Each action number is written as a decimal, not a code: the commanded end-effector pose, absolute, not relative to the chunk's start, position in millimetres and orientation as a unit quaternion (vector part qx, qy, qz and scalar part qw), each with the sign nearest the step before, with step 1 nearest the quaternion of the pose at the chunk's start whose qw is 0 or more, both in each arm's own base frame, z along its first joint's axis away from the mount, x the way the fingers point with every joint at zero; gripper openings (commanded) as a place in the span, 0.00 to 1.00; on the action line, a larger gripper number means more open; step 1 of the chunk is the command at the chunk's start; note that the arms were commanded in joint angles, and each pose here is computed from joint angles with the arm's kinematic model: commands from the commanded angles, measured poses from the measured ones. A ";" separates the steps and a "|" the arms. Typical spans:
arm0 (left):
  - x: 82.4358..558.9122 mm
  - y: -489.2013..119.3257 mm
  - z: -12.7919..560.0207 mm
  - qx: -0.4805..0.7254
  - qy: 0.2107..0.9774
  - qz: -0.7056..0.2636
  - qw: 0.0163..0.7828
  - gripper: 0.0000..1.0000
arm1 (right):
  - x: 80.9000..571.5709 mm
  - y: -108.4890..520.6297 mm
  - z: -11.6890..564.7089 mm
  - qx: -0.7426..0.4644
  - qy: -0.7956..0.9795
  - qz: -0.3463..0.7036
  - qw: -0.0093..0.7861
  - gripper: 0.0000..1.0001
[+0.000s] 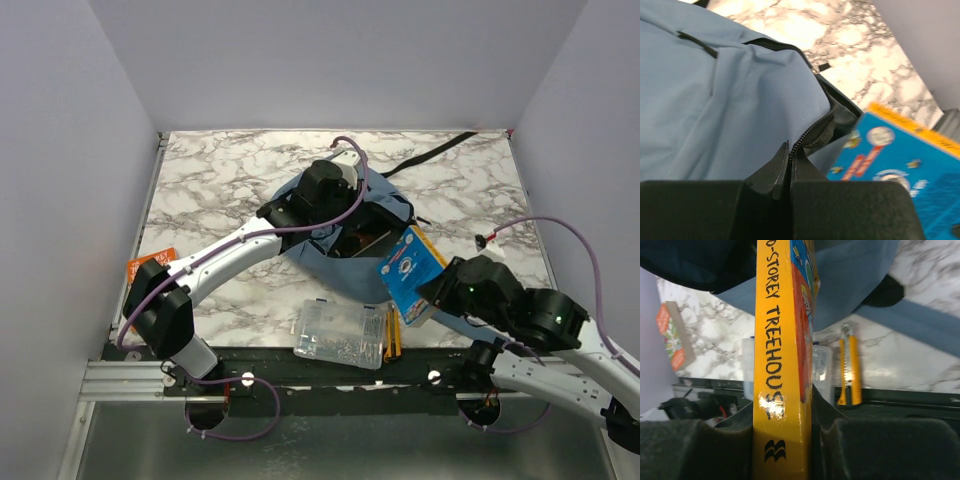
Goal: Pack the student bag
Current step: Place the book in the student bag.
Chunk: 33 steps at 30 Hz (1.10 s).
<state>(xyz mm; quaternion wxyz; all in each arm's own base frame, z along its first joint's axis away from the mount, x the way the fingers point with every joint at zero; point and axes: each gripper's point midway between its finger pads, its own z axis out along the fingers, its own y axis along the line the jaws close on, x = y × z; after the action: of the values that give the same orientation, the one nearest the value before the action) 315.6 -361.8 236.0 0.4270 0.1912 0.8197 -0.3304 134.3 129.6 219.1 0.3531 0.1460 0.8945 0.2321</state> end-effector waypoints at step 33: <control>257.0 -381.0 295.4 0.273 0.725 -0.443 0.452 0.00 | 239.7 217.6 207.4 0.279 0.696 0.635 0.188 0.00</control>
<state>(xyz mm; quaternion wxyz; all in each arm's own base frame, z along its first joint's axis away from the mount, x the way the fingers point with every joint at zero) 270.1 -366.4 248.9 0.4254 0.2527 0.7769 -0.3893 236.2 195.3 144.5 0.1629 0.3925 0.7334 0.5306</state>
